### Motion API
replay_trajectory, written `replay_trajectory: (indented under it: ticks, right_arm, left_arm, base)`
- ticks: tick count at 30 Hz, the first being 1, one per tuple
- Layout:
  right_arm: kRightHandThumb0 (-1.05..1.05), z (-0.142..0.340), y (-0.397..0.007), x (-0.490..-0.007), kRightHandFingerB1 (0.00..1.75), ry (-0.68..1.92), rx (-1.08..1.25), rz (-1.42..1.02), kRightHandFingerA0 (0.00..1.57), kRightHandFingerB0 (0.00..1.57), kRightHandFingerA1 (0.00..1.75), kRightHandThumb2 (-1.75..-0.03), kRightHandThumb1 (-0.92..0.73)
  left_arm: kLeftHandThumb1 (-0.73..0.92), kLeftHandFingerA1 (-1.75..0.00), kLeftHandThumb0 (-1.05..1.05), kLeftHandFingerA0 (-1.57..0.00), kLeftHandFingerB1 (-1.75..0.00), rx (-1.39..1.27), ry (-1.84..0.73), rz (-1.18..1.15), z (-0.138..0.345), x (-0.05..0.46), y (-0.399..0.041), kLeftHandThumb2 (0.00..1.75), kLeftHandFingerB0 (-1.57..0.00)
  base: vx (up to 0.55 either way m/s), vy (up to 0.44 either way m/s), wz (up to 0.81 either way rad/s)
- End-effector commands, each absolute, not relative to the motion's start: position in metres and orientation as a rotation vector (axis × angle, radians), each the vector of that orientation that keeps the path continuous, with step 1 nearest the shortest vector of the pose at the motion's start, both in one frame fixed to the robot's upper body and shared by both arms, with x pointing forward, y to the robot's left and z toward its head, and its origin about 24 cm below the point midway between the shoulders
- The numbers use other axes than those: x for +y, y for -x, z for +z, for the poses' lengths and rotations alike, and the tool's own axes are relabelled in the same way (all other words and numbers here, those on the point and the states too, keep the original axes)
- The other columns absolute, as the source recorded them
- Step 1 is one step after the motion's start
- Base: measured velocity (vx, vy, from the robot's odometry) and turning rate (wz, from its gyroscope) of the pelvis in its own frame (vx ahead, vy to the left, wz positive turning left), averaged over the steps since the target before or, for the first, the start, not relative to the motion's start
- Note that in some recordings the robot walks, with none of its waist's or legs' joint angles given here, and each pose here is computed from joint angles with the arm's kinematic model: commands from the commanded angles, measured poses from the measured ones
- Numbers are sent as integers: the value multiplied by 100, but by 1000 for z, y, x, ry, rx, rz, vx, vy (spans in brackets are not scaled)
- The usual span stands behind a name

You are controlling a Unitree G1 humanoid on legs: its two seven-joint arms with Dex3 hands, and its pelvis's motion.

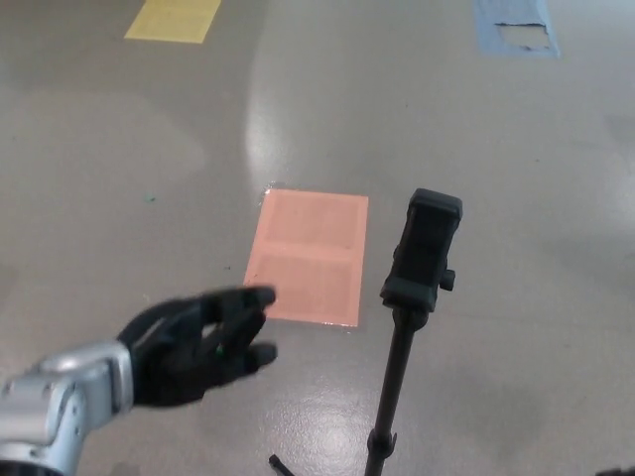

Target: The robot uses its left hand to grab the top of a phone stand kept on the floor and rotates it anti-clockwise

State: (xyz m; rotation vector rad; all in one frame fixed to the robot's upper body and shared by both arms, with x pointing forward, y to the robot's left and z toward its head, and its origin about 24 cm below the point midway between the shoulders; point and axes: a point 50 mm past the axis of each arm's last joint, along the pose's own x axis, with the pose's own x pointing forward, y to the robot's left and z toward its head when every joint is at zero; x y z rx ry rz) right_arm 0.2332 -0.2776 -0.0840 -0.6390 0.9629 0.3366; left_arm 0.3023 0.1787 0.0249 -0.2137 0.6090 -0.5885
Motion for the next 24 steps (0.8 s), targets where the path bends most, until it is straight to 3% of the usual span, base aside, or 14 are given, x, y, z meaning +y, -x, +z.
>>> replay_trajectory:
  ticks: [1, 5, 6, 9, 10, 13, 14, 16, 17, 18, 19, 22, 23, 24]
  right_arm:
    - [-59, -107, -190, -283, 46, 642, 1044, 362, 58, 27, 61, -97, -71]
    - [-58, -125, -147, -285, 47, 642, 1134, 397, 57, 28, 60, -98, -71]
    - [-58, -130, -134, -285, 47, 643, 1157, 405, 58, 28, 61, -98, -71]
    - [-57, -141, -95, -285, 46, 608, 1233, 412, 56, 27, 61, -96, -71]
    - [-52, -143, -88, -285, 32, 590, 1246, 407, 62, 31, 49, -66, -85]
    - [-54, -144, -82, -286, 32, 575, 1256, 388, 63, 33, 48, -65, -84]
    - [-53, -144, -83, -286, 32, 572, 1253, 380, 62, 33, 49, -65, -84]
    - [-53, -143, -85, -286, 32, 569, 1250, 379, 62, 33, 49, -65, -84]
    - [-53, -142, -91, -286, 31, 572, 1239, 376, 62, 32, 50, -65, -84]
    - [-53, -142, -91, -286, 31, 572, 1239, 376, 62, 32, 50, -65, -84]
    - [-57, -138, -105, -287, 46, 593, 1213, 372, 56, 25, 61, -97, -71]
    - [-59, -137, -110, -288, 45, 637, 1202, 395, 56, 25, 60, -97, -72]
    - [-58, -136, -113, -287, 33, 611, 1205, 377, 60, 26, 50, -70, -77]
    - [-58, -136, -113, -287, 33, 602, 1206, 371, 60, 26, 50, -70, -77]
  left_arm:
    - [49, -10, -81, 0, -3, 639, -54, -500, -24, 218, -261, 84, 0]
    - [50, -14, -80, 0, -6, 712, -123, -511, -56, 224, -214, 85, 0]
    - [52, -26, -75, -2, -17, 742, -153, -500, -65, 226, -199, 89, -2]
    - [55, -37, -69, -4, -24, 831, -229, -442, -93, 235, -148, 87, -4]
    - [53, -41, -69, -5, -30, 848, -248, -409, -99, 238, -138, 88, -5]
    - [54, -43, -74, -6, -30, 870, -316, -353, -107, 243, -125, 89, 0]
    - [69, -31, -67, -12, -21, 872, -340, -337, -108, 246, -124, 62, -11]
    - [69, -31, -67, -12, -21, 871, -343, -331, -109, 246, -125, 62, -11]
    - [48, -44, -68, -9, -36, 871, -378, -304, -109, 250, -127, 84, -1]
    - [48, -44, -68, -9, -36, 871, -378, -304, -109, 250, -127, 84, -1]
    - [40, -49, -34, -1, -47, 891, -478, -233, -113, 265, -126, 96, 0]
    - [41, -48, -33, -1, -46, 914, -501, -195, -115, 275, -121, 96, 0]
    - [51, -42, -65, -18, -36, 939, -525, -162, -115, 283, -119, 78, -11]
    - [51, -42, -65, -18, -36, 945, -532, -153, -115, 285, -118, 78, -11]
  base:
    - [0, 0, 0]
    - [0, 0, 0]
    - [0, 0, 0]
    - [0, 0, 0]
    - [0, 0, 0]
    - [0, 0, 0]
    - [0, 0, 0]
    - [0, 0, 0]
    - [0, 0, 0]
    - [0, 0, 0]
    - [0, 0, 0]
    - [0, 0, 0]
    - [0, 0, 0]
    - [0, 0, 0]
